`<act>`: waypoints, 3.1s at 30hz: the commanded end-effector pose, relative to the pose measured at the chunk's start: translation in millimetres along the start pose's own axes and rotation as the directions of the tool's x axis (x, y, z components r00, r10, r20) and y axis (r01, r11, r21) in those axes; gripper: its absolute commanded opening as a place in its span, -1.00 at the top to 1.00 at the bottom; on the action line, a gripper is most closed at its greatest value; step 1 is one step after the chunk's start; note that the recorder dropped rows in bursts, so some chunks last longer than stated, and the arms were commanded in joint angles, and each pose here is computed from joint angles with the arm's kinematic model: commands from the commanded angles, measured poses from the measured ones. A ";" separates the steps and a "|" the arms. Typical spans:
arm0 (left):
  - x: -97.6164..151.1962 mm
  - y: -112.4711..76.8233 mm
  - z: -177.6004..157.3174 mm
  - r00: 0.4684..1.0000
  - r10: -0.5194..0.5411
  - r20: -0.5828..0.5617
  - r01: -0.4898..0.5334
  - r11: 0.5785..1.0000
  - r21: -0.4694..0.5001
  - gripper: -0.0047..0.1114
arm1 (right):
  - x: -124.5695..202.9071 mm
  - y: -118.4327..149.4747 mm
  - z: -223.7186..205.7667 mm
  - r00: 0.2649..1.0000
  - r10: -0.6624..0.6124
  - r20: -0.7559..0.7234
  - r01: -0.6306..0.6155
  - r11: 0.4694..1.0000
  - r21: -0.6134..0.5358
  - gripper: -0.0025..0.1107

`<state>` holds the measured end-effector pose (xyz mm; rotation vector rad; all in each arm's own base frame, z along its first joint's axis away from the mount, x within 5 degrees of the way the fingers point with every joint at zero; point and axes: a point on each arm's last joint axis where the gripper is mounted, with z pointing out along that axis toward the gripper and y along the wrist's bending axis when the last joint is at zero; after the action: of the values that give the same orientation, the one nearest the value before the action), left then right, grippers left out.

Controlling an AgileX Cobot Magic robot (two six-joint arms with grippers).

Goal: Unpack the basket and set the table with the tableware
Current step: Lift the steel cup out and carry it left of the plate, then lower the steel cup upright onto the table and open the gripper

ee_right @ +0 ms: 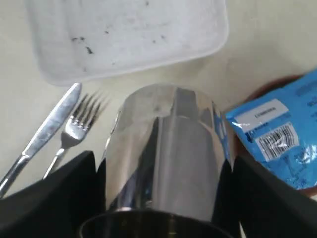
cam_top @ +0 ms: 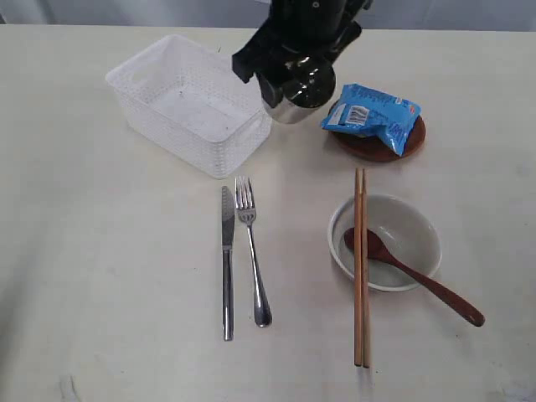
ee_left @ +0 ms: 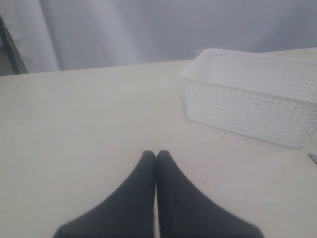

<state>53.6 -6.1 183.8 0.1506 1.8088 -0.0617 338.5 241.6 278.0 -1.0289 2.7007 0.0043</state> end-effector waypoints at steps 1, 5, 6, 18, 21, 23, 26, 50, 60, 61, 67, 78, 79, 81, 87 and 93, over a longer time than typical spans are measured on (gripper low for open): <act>-0.5 -0.5 -0.1 1.000 -0.003 0.012 0.002 1.000 0.008 0.92 | 4.5 -30.2 24.9 0.993 0.099 -0.060 -0.097 0.995 0.028 0.96; -0.5 -0.5 -0.1 1.000 -0.003 0.012 0.002 1.000 0.008 0.92 | 4.4 -33.1 51.1 0.987 0.111 -0.118 -0.110 0.994 0.015 0.96; -0.5 -0.5 -0.1 1.000 -0.003 0.012 0.002 1.000 0.008 0.92 | 4.4 -32.9 56.1 0.985 0.110 -0.130 -0.109 0.994 0.015 0.96; -0.5 -0.5 -0.1 1.000 -0.003 0.012 0.002 1.000 0.008 0.92 | -12.5 -21.4 95.8 0.983 0.163 -0.082 -0.171 0.980 -0.106 0.96; -0.5 -0.5 -0.1 1.000 -0.003 0.012 0.002 1.000 0.008 0.92 | -19.8 -17.9 100.7 0.979 0.188 -0.075 -0.198 0.968 -0.153 0.96; -0.5 -0.5 -0.1 1.000 -0.003 0.012 0.002 1.000 0.008 0.92 | -25.4 -15.7 102.0 0.978 0.200 -0.064 -0.209 0.960 -0.187 0.96; -0.5 -0.5 -0.1 1.000 -0.003 0.012 0.002 1.000 0.008 0.92 | -32.6 -14.5 102.3 0.977 0.205 -0.051 -0.211 0.954 -0.213 0.96; -0.5 -0.5 -0.1 1.000 -0.003 0.012 0.002 1.000 0.008 0.92 | -64.0 -18.4 113.9 0.979 0.201 -0.030 -0.202 0.952 -0.229 0.96; -0.5 -0.5 -0.1 1.000 -0.003 0.012 0.002 1.000 0.008 0.92 | -66.4 -21.7 79.0 0.979 0.202 0.037 -0.193 0.967 -0.167 0.96; -0.5 -0.5 -0.1 1.000 -0.003 0.012 0.002 1.000 0.008 0.92 | -65.0 -22.2 73.9 0.979 0.201 0.042 -0.192 0.968 -0.162 0.96; -0.5 -0.5 -0.1 1.000 -0.003 0.012 0.002 1.000 0.008 0.92 | -27.3 -27.1 56.7 0.984 0.170 -0.044 -0.172 0.984 -0.046 0.96; -0.5 -0.5 -0.1 1.000 -0.003 0.012 0.002 1.000 0.008 0.92 | -17.7 -20.6 99.9 0.972 0.173 -0.161 -0.187 0.980 -0.074 0.96; -0.5 -0.5 -0.1 1.000 -0.003 0.012 0.002 1.000 0.008 0.92 | -17.1 -20.3 104.7 0.970 0.173 -0.172 -0.187 0.979 -0.074 0.96; -0.5 -0.5 -0.1 1.000 -0.003 0.012 0.002 1.000 0.008 0.92 | -16.5 -19.9 110.5 0.968 0.172 -0.184 -0.188 0.979 -0.074 0.96; -0.5 -0.5 -0.1 1.000 -0.003 0.012 0.002 1.000 0.008 0.92 | -16.5 -18.2 112.2 0.968 0.166 -0.187 -0.186 0.978 -0.092 0.96; -0.5 -0.5 -0.1 1.000 -0.003 0.012 0.002 1.000 0.008 0.92 | -17.2 -18.3 112.4 0.970 0.164 -0.179 -0.182 0.979 -0.092 0.82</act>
<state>53.6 -6.1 183.8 0.1506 1.8088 -0.0617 386.8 249.9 173.1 -0.8433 2.9863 0.0874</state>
